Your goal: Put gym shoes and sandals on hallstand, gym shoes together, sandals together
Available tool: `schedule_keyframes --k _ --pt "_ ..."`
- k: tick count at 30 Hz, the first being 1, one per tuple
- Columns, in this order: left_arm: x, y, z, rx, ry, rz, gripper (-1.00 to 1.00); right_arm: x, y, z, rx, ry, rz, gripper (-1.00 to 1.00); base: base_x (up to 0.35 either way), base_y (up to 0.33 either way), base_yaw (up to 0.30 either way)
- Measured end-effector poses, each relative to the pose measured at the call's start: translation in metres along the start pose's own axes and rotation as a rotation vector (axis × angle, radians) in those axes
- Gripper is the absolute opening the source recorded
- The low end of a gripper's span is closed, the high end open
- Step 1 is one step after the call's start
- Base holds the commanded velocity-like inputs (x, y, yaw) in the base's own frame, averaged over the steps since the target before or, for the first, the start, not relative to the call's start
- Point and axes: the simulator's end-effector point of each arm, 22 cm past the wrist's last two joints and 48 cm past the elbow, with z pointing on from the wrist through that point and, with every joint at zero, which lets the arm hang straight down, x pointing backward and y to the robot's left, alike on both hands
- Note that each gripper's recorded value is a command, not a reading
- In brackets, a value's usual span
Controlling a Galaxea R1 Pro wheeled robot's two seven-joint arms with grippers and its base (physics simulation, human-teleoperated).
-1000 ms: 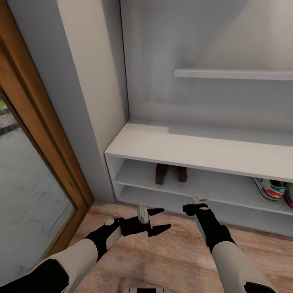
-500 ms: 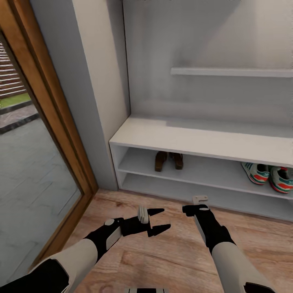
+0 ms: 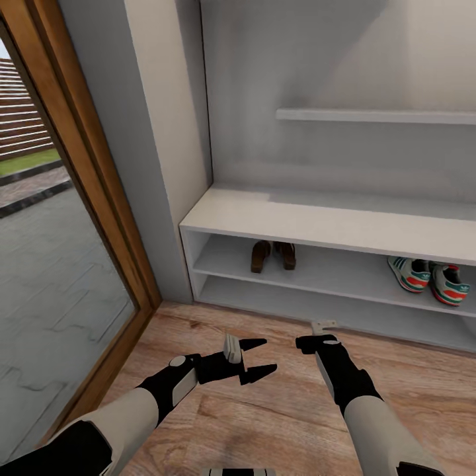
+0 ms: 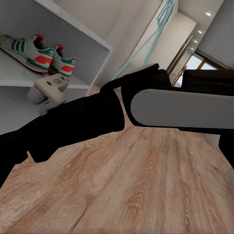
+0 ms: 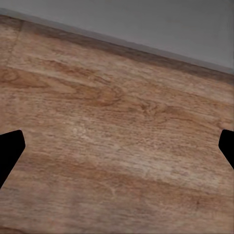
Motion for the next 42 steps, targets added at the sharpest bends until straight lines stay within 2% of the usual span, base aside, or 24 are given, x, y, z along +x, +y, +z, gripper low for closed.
schedule_keyframes --k 9,28,42 --pt "0.001 0.002 -0.002 -0.006 0.002 -0.001 1.00 0.000 -0.001 0.000 0.003 -0.001 0.000 1.00 -0.153 0.000 -0.050" --pt "0.000 0.002 -0.004 -0.008 0.003 0.002 1.00 -0.002 -0.001 -0.001 0.004 -0.003 0.001 1.00 -0.040 0.000 -0.286" --pt "-0.028 -0.010 -0.003 -0.006 -0.003 0.062 1.00 -0.032 -0.004 -0.025 0.002 -0.061 0.006 1.00 0.000 0.000 -0.300"
